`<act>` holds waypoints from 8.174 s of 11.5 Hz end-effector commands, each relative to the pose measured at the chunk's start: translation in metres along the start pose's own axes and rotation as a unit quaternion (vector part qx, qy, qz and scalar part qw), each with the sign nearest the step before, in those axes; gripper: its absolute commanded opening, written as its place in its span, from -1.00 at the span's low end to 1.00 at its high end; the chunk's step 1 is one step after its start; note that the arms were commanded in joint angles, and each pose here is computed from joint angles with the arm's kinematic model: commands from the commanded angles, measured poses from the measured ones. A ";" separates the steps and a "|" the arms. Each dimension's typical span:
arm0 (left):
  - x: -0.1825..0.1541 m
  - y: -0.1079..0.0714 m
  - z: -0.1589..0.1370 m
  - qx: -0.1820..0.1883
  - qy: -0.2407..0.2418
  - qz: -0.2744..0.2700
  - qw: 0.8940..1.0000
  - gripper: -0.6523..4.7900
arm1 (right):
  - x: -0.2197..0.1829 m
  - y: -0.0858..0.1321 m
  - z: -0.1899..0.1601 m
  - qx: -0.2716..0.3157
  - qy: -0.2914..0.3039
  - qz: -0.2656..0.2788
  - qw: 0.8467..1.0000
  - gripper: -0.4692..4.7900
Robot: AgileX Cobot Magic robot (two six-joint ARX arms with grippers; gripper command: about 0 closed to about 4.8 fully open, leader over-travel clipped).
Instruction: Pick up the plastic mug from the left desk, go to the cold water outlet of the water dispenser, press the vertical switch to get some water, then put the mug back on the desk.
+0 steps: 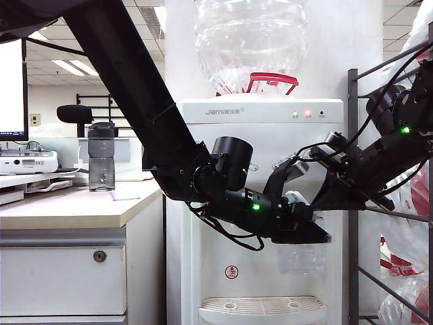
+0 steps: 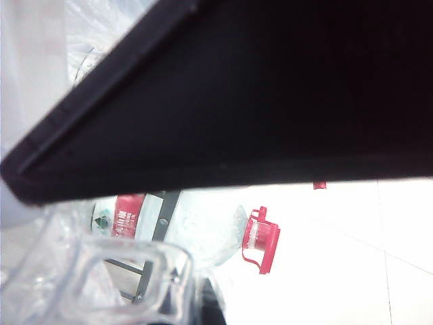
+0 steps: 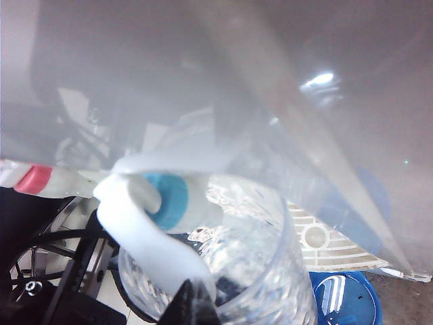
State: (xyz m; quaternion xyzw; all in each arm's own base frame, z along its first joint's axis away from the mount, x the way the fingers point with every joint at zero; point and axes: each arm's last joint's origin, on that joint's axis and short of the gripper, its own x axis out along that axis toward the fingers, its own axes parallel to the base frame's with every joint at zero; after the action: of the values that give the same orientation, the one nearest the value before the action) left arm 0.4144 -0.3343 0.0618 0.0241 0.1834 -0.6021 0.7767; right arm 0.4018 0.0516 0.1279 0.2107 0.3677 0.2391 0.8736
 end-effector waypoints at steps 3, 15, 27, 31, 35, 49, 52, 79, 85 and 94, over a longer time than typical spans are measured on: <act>-0.001 -0.001 0.011 0.018 -0.020 -0.004 1.000 -0.78 | 0.001 0.000 -0.001 0.003 -0.001 -0.004 1.000 -0.85; -0.001 -0.001 0.011 0.018 -0.019 -0.004 1.000 -0.78 | 0.001 0.001 0.000 0.003 -0.006 0.000 1.000 -0.85; -0.001 -0.001 0.011 0.018 -0.019 -0.004 1.000 -0.78 | 0.001 0.001 0.000 0.003 -0.006 0.000 1.000 -0.85; -0.001 -0.001 0.011 0.018 -0.019 -0.004 1.000 -0.78 | 0.001 0.001 0.000 0.003 -0.006 0.000 1.000 -0.85; -0.001 -0.001 0.011 0.018 -0.019 -0.004 1.000 -0.78 | 0.001 0.001 0.000 0.003 -0.006 0.000 1.000 -0.85; -0.001 -0.001 0.011 0.018 -0.020 -0.004 1.000 -0.78 | 0.001 0.001 0.000 0.003 -0.006 -0.001 1.000 -0.85; -0.001 -0.001 0.011 0.018 -0.019 -0.004 1.000 -0.78 | 0.000 0.001 0.001 0.002 -0.006 0.004 1.000 -0.85; -0.002 -0.004 0.008 -0.007 -0.002 -0.041 0.999 -0.78 | -0.107 0.035 0.052 -0.003 -0.079 -0.006 0.997 -0.85; -0.004 -0.006 0.016 -0.002 -0.008 -0.044 0.999 -0.78 | -0.111 0.030 0.055 -0.003 -0.090 -0.017 0.996 -0.85; -0.015 -0.016 0.036 0.018 -0.021 -0.082 0.996 -0.78 | -0.113 0.026 0.057 -0.003 -0.100 -0.023 0.995 -0.85</act>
State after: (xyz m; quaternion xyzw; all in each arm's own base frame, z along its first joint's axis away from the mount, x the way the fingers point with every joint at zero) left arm 0.4058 -0.3301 0.0797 0.0057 0.2113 -0.6365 0.7417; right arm 0.3672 -0.0028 0.2356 0.2268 0.2947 0.1952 0.9075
